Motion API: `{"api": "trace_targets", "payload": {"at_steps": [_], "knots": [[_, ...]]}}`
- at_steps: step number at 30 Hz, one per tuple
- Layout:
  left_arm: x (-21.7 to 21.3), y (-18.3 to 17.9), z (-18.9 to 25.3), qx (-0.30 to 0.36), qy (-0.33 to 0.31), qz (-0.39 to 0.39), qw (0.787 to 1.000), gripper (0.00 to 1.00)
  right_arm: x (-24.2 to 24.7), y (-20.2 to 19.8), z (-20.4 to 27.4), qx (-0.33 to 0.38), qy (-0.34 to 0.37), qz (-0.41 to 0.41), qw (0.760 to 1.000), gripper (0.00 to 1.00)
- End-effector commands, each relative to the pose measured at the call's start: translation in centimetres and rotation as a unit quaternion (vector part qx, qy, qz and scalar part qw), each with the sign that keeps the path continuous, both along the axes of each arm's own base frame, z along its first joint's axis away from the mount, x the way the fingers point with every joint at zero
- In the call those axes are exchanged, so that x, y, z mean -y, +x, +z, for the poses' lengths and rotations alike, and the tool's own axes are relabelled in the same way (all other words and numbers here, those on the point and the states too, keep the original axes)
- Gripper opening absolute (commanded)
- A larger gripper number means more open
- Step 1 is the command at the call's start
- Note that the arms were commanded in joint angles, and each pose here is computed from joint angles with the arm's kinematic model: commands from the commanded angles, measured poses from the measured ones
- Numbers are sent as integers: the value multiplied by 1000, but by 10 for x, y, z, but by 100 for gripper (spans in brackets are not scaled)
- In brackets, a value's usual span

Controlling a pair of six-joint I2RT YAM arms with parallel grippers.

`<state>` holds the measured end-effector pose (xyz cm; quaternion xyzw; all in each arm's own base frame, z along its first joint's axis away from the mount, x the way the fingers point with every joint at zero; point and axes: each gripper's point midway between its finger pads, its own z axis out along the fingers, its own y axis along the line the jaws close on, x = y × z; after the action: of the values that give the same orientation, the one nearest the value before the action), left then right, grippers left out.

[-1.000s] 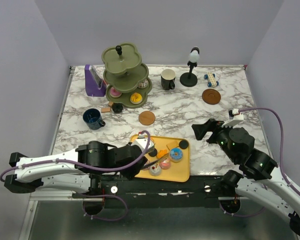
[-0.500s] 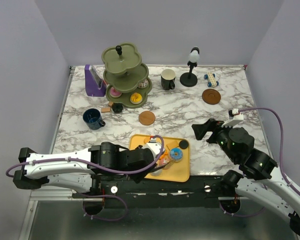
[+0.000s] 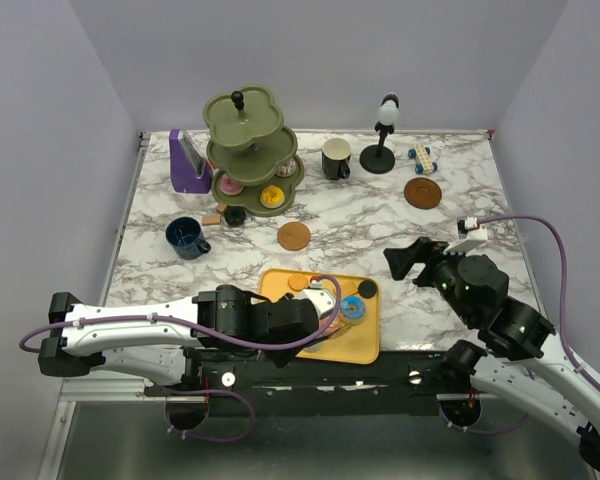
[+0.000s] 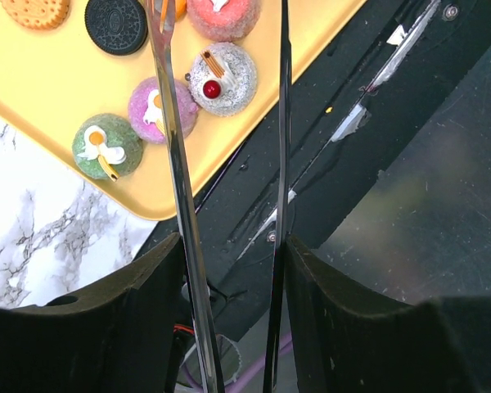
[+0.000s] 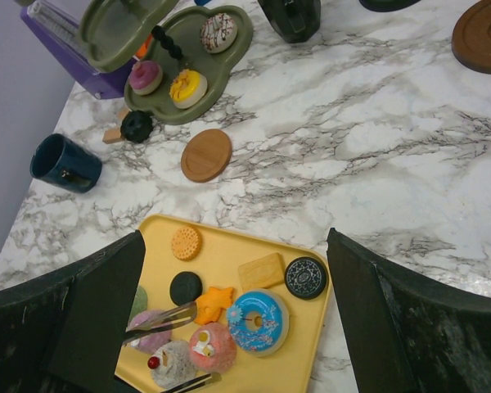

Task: Serve the afternoon tea
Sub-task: Pick up the desert from the tray.

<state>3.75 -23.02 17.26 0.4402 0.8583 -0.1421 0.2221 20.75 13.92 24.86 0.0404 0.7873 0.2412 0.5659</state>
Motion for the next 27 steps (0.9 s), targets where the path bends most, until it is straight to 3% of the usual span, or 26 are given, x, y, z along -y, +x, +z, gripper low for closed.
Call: {"api": "trace_targets", "payload": {"at_steps": [1,27], "knots": [[7,-6,1,-10,-8,-16,1000,56,3,1,-6,-1,-6,-8,1000,100],[4,-9,-23,-21,28,-15,999,54,3,1,-7,-2,-7,-8,1000,100]]}}
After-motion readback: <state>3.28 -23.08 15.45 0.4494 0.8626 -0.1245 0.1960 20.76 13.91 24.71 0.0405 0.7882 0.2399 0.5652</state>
